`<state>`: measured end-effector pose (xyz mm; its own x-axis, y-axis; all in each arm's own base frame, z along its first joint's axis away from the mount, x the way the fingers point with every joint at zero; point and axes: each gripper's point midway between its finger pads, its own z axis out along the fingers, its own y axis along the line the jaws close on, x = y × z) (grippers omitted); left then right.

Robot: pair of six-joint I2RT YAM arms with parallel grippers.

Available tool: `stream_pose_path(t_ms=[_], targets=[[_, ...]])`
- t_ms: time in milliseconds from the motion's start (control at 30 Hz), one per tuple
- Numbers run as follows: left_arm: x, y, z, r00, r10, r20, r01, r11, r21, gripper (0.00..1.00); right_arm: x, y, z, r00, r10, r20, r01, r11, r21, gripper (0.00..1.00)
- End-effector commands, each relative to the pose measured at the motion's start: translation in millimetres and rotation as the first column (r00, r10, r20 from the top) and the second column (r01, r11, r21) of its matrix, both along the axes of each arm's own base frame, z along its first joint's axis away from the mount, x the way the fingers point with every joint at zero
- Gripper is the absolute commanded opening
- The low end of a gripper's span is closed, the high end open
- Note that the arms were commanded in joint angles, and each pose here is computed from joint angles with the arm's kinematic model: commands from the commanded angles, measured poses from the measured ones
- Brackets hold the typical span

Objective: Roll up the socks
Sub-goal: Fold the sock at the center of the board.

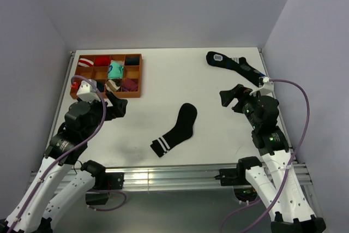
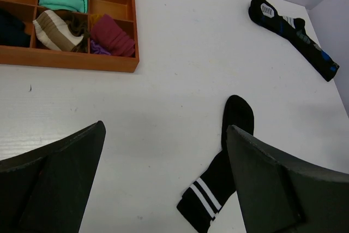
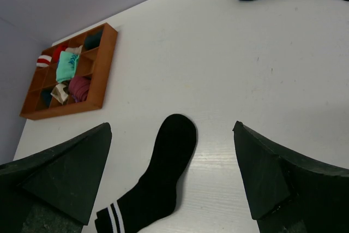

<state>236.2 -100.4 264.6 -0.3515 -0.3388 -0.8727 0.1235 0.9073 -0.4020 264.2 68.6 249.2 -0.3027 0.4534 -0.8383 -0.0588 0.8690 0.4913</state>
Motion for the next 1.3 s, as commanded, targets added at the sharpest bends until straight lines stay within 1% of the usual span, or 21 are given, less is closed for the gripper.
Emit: stream_pose_path(t_ms=[0,133,300,367,433,467,500,600,633,667,733,767,800,833,900,933,967,1000,1100,1167,1267], targets=[[0.0,-0.7,12.2,0.999,-0.017,0.036,0.017,1.0,0.003,1.0,0.9,-3.8,16.6,0.999,-0.012,0.05,0.012,1.0,-0.012,1.0],[-0.1,-0.1,12.8,0.999,-0.014,0.036,0.014,1.0,0.004,0.99,2.0,-4.8,13.6,0.999,-0.014,0.037,0.015,1.0,-0.026,1.0],[-0.1,-0.4,12.5,0.999,-0.016,0.037,0.015,1.0,0.005,0.99,3.4,6.9,10.7,0.998,0.054,0.026,-0.053,0.998,-0.043,1.0],[-0.4,-0.9,12.1,0.999,-0.019,0.035,0.018,1.0,0.005,0.99,5.0,22.1,4.1,0.995,0.099,-0.002,-0.099,0.994,-0.043,0.97],[-0.5,-0.4,12.5,0.999,-0.017,0.037,0.017,1.0,0.004,1.0,9.0,24.3,-4.1,0.998,0.052,-0.036,-0.055,0.995,-0.082,0.94],[-0.7,-0.8,13.2,0.999,-0.019,0.038,0.018,1.0,0.004,1.0,10.9,33.2,-11.2,0.997,0.056,-0.062,-0.062,0.992,-0.106,0.93],[-0.8,-0.1,13.2,0.999,-0.016,0.037,0.015,1.0,0.005,0.99,4.3,55.3,-13.4,0.993,0.097,-0.062,-0.105,0.985,-0.136,0.93],[-0.6,0.2,13.6,0.999,-0.014,0.041,0.014,1.0,0.003,0.99,-4.7,98.3,-30.9,0.97,0.22,-0.107,-0.234,0.961,-0.144,0.86],[-1.1,-0.6,13.2,0.999,-0.02,0.039,0.02,1.0,0.004,0.99,-12.0,114.1,-35.6,0.956,0.271,-0.115,-0.286,0.947,-0.147,0.78],[-1.4,-0.9,12.8,0.999,-0.022,0.038,0.022,1.0,0.004,1.0,-14.6,122.7,-51.7,0.945,0.291,-0.149,-0.313,0.936,-0.162,0.74],[-1.1,-0.1,12.8,0.999,-0.017,0.038,0.017,1.0,0.005,1.0,-25.1,146.5,-61.4,0.924,0.349,-0.158,-0.374,0.911,-0.172,0.65],[-1.2,-0.5,12.8,0.999,-0.019,0.037,0.019,1.0,0.006,1.0,-28.1,155.6,-75.5,0.912,0.361,-0.193,-0.396,0.898,-0.194,0.63],[-1.2,-0.5,12.8,0.999,-0.019,0.037,0.019,1.0,0.006,1.0,-30.9,164.7,-79.4,0.906,0.374,-0.198,-0.412,0.887,-0.207,0.61],[-1.0,-0.5,13.2,0.999,-0.019,0.038,0.019,1.0,0.005,1.0,-43.6,180.4,-84.9,0.886,0.413,-0.209,-0.455,0.861,-0.227,0.57],[-0.7,0.3,12.1,0.999,-0.015,0.034,0.014,1.0,0.008,1.0,-48.8,197.3,-99.9,0.876,0.418,-0.239,-0.475,0.835,-0.28,0.51],[-0.6,-0.1,11.7,0.999,-0.016,0.033,0.016,1.0,0.008,1.0,-54.2,206.3,-104.3,0.867,0.432,-0.248,-0.492,0.819,-0.296,0.5],[-0.4,0.4,11.1,0.999,-0.013,0.031,0.013,1.0,0.008,0.99,-65.3,221.4,-114.1,0.849,0.455,-0.267,-0.524,0.786,-0.329,0.48],[0.1,0.7,10.0,1.0,-0.01,0.028,0.01,1.0,0.011,1.0,-70.1,228.3,-119.0,0.843,0.462,-0.276,-0.536,0.771,-0.344,0.46],[0.8,1.6,9.7,1.0,-0.004,0.025,0.003,1.0,0.012,0.99,-89.6,250.9,-137.9,0.817,0.488,-0.309,-0.576,0.718,-0.391,0.42],[0.9,0.5,8.9,1.0,-0.008,0.022,0.008,1.0,0.013,1.0,-101.8,264.0,-148.7,0.798,0.507,-0.326,-0.602,0.681,-0.416,0.42],[1.1,0.2,7.9,1.0,-0.01,0.019,0.009,1.0,0.013,0.99,-113.2,279.7,-154.6,0.781,0.53,-0.33,-0.624,0.645,-0.44,0.42]])
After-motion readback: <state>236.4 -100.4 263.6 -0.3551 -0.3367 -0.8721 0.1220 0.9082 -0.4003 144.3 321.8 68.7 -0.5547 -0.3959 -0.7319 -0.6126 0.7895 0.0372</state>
